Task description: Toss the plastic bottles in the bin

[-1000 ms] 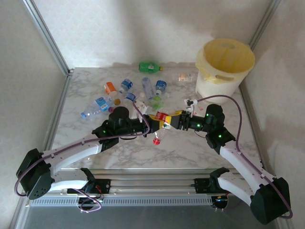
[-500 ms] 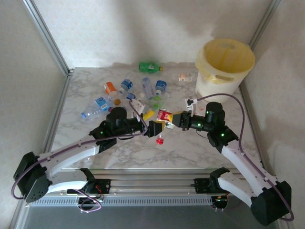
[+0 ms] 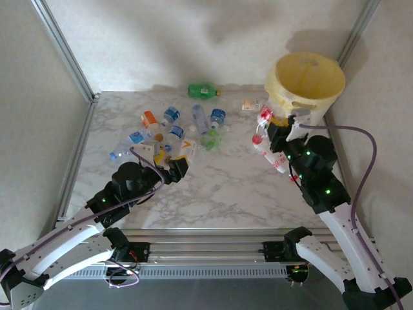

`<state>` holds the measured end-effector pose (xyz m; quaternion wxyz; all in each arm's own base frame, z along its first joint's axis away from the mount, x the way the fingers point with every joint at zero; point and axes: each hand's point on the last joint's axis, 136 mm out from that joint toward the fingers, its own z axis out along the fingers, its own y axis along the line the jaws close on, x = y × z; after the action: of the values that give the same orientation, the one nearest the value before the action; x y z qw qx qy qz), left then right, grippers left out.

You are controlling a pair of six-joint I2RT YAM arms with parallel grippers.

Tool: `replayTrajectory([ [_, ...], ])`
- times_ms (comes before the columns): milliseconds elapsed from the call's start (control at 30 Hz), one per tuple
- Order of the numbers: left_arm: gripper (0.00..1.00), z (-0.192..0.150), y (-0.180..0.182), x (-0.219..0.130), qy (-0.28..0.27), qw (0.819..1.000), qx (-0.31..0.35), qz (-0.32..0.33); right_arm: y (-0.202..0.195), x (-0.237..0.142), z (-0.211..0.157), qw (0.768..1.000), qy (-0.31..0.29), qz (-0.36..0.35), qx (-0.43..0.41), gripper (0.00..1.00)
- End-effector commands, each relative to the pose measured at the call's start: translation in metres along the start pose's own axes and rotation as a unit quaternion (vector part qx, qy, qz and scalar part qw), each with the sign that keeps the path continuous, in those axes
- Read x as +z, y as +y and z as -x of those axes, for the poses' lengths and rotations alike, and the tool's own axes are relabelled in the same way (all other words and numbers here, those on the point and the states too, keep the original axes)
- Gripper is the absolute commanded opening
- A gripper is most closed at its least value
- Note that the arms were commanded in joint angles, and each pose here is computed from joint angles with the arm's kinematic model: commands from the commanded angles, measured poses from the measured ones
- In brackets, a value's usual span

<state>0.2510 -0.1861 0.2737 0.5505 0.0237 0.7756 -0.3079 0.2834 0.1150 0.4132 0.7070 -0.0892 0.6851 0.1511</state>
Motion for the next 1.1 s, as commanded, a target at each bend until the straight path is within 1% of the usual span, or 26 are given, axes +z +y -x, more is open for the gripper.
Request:
replayTrajectory([
  [0, 1.0, -0.006, 0.027, -0.007, -0.002, 0.998, -0.023, 0.06, -0.024, -0.016, 0.085, 0.977, -0.183, -0.091, -0.069, 0.0],
  [100, 1.0, -0.003, 0.035, -0.013, -0.013, 0.997, -0.033, 0.075, -0.028, -0.017, 0.12, 0.953, -0.256, -0.123, -0.107, 0.0],
  [200, 1.0, -0.004, 0.041, -0.015, -0.017, 0.995, -0.043, 0.085, -0.038, -0.011, 0.139, 0.936, -0.287, -0.161, -0.127, 0.0],
  [300, 1.0, -0.008, 0.047, -0.016, -0.015, 0.994, -0.049, 0.095, -0.049, -0.004, 0.15, 0.925, -0.305, -0.182, -0.132, 0.0],
  [433, 1.0, -0.011, 0.052, -0.017, -0.014, 0.993, -0.055, 0.102, -0.067, 0.006, 0.16, 0.919, -0.309, -0.203, -0.136, 0.0],
  [533, 1.0, -0.013, 0.052, -0.016, -0.011, 0.993, -0.06, 0.098, -0.085, 0.02, 0.162, 0.92, -0.298, -0.22, -0.13, 0.0],
  [633, 1.0, -0.014, 0.051, -0.015, -0.01, 0.993, -0.064, 0.095, -0.109, 0.049, 0.156, 0.929, -0.259, -0.236, -0.121, 0.0],
  [667, 1.0, -0.015, 0.049, -0.014, -0.008, 0.994, -0.065, 0.092, -0.118, 0.063, 0.153, 0.932, -0.239, -0.244, -0.119, 0.0],
  [767, 1.0, -0.018, 0.044, -0.01, 0.0, 0.995, -0.06, 0.074, -0.151, 0.112, 0.129, 0.941, -0.149, -0.282, -0.113, 0.02],
  [833, 1.0, -0.02, 0.04, -0.008, 0.001, 0.996, -0.062, 0.062, -0.167, 0.145, 0.104, 0.954, -0.084, -0.275, -0.089, 0.13],
  [900, 1.0, -0.019, 0.034, -0.005, 0.002, 0.997, -0.066, 0.046, -0.181, 0.172, 0.074, 0.957, -0.007, -0.28, -0.07, 0.19],
  [933, 1.0, -0.02, 0.032, -0.003, 0.004, 0.997, -0.068, 0.043, -0.185, 0.182, 0.059, 0.957, 0.024, -0.282, -0.068, 0.35],
  [967, 1.0, -0.02, 0.031, -0.002, 0.004, 0.997, -0.072, 0.04, -0.19, 0.191, 0.043, 0.954, 0.058, -0.286, -0.064, 0.53],
  [1000, 1.0, -0.021, 0.029, 0.0, 0.007, 0.997, -0.074, 0.034, -0.194, 0.195, 0.029, 0.95, 0.089, -0.292, -0.061, 0.67],
  [1033, 1.0, -0.023, 0.027, 0.002, 0.012, 0.997, -0.074, 0.031, -0.197, 0.196, 0.018, 0.947, 0.112, -0.296, -0.058, 0.78],
  [1067, 1.0, -0.024, 0.027, 0.004, 0.015, 0.997, -0.074, 0.03, -0.199, 0.196, 0.008, 0.944, 0.13, -0.298, -0.055, 0.84],
])
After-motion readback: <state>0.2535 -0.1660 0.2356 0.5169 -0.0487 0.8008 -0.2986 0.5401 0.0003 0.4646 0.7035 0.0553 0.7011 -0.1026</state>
